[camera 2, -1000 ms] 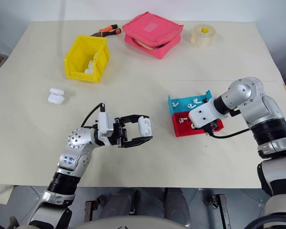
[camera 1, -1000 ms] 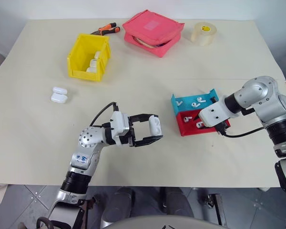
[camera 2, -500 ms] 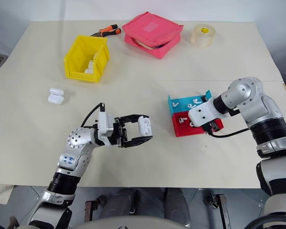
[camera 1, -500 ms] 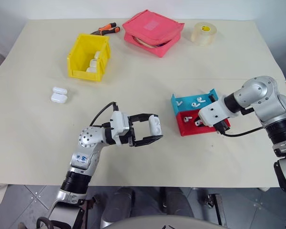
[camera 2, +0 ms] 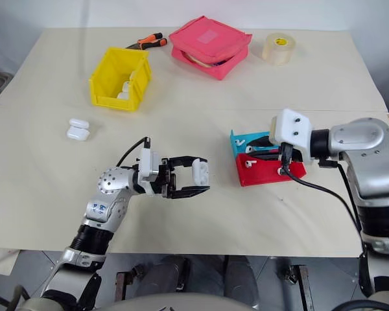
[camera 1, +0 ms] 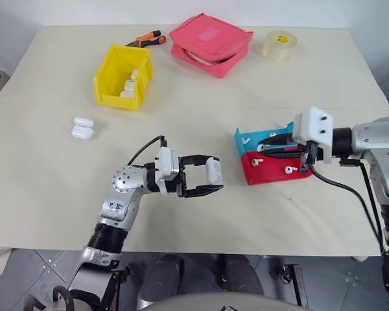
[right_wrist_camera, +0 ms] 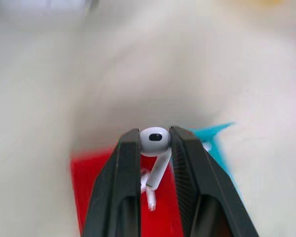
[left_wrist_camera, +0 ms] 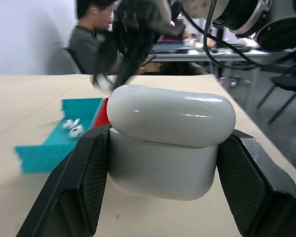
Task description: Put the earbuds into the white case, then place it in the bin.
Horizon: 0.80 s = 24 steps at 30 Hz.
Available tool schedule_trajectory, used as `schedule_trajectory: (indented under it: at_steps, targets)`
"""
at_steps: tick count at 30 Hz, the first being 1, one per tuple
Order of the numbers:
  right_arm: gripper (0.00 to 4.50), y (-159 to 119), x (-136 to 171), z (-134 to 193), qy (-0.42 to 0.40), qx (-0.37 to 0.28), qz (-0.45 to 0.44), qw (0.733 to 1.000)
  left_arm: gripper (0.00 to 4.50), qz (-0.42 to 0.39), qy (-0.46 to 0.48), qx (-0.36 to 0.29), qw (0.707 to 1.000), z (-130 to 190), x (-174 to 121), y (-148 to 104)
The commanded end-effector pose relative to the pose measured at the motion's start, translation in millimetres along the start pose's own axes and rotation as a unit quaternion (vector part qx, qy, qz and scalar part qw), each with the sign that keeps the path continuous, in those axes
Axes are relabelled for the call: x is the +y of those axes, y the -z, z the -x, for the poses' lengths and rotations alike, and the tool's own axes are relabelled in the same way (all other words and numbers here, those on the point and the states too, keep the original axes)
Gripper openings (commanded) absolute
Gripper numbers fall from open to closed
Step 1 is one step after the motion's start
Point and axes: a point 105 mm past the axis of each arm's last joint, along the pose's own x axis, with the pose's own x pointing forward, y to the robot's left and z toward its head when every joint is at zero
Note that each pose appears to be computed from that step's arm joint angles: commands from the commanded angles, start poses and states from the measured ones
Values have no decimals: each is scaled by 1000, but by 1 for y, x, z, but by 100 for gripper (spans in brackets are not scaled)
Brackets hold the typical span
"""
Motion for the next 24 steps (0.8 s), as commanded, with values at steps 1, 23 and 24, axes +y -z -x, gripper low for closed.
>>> schedule_trajectory:
  at_steps: [1,23,24]
  targets:
    - [49,-38,15,0,37,-103,-24,994,284,-6,38,-23,999,-5,-1,-5]
    - [49,-57,75,-44,68,-256,-163,951,284,19,97,-109,989,-9,11,-32]
    - [49,-56,74,-46,68,-259,-163,949,284,19,99,-110,989,-10,10,-33]
